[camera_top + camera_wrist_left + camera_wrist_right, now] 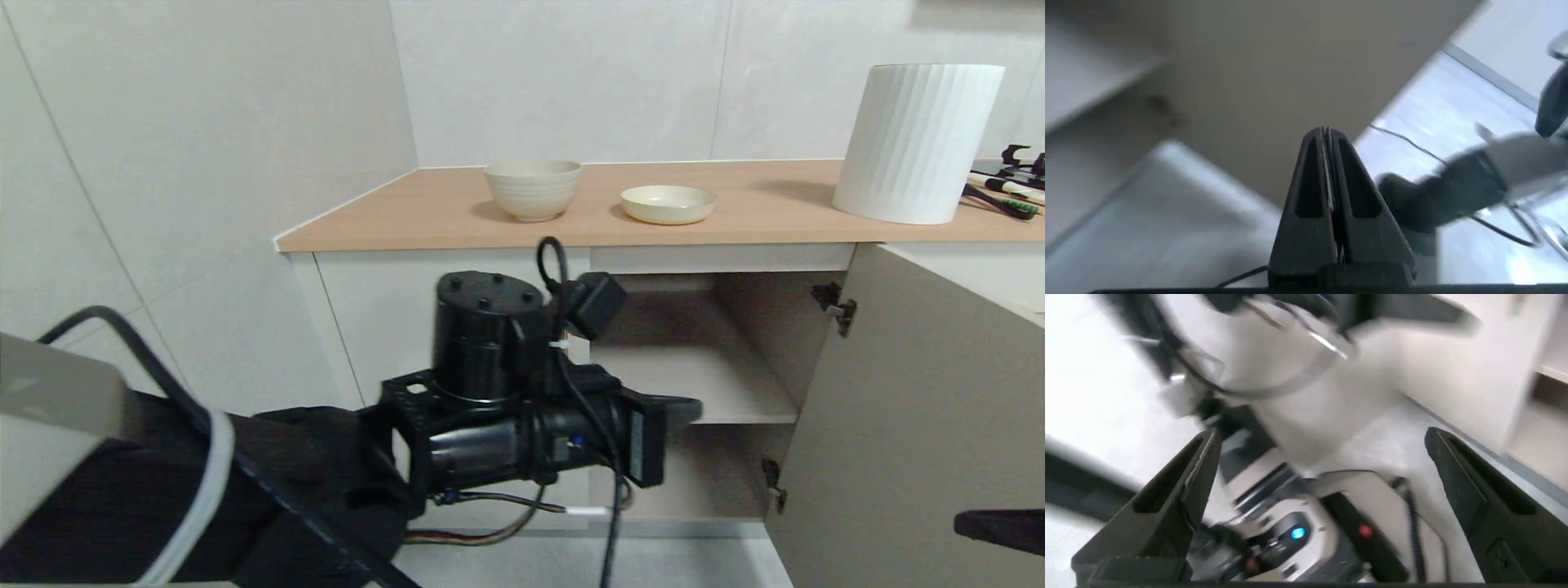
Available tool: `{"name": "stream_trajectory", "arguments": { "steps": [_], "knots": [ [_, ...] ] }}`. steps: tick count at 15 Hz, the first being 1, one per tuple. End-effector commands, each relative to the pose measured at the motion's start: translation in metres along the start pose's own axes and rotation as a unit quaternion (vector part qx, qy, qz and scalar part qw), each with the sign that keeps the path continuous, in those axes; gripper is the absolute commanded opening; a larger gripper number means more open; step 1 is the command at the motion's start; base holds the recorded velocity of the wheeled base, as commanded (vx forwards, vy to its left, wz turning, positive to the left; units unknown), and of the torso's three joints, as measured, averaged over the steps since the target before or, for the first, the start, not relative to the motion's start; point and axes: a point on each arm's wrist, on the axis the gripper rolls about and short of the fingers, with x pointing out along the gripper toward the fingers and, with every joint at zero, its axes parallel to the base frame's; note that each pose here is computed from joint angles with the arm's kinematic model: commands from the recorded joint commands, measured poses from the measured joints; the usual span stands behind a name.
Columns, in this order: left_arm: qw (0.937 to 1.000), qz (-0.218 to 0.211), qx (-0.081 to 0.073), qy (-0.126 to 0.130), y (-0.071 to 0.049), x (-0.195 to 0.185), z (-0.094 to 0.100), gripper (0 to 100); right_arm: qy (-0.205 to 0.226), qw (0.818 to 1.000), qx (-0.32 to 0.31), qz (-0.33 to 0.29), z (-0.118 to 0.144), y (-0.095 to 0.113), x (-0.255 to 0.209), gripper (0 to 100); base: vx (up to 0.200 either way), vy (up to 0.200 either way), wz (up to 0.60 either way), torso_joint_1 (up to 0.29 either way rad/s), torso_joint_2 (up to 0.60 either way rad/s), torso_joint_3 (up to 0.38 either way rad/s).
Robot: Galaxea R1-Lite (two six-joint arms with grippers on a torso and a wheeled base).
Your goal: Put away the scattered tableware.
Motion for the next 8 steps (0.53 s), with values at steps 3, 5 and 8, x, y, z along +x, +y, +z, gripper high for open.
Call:
{"name": "stream_trajectory", "arguments": {
  "steps": [3,5,8],
  "knots": [
    [0.9811,0.168,0.005,-0.095,0.053,-0.134,0.022,0,0.024,0.995,0.009,-0.096,0.039,-0.038,0.075,100,0.000,0.000,0.00,0.000,0.00,0.000],
    [0.9671,0.224,0.001,-0.120,0.065,-0.170,0.019,0,0.010,0.990,0.015,-0.138,0.065,-0.060,0.105,100,0.000,0.000,0.00,0.000,0.00,0.000],
    [0.9591,0.244,0.010,-0.143,0.061,-0.190,0.021,0,-0.003,0.985,0.018,-0.171,0.087,-0.079,0.127,100,0.000,0.000,0.00,0.000,0.00,0.000]
  ]
}}
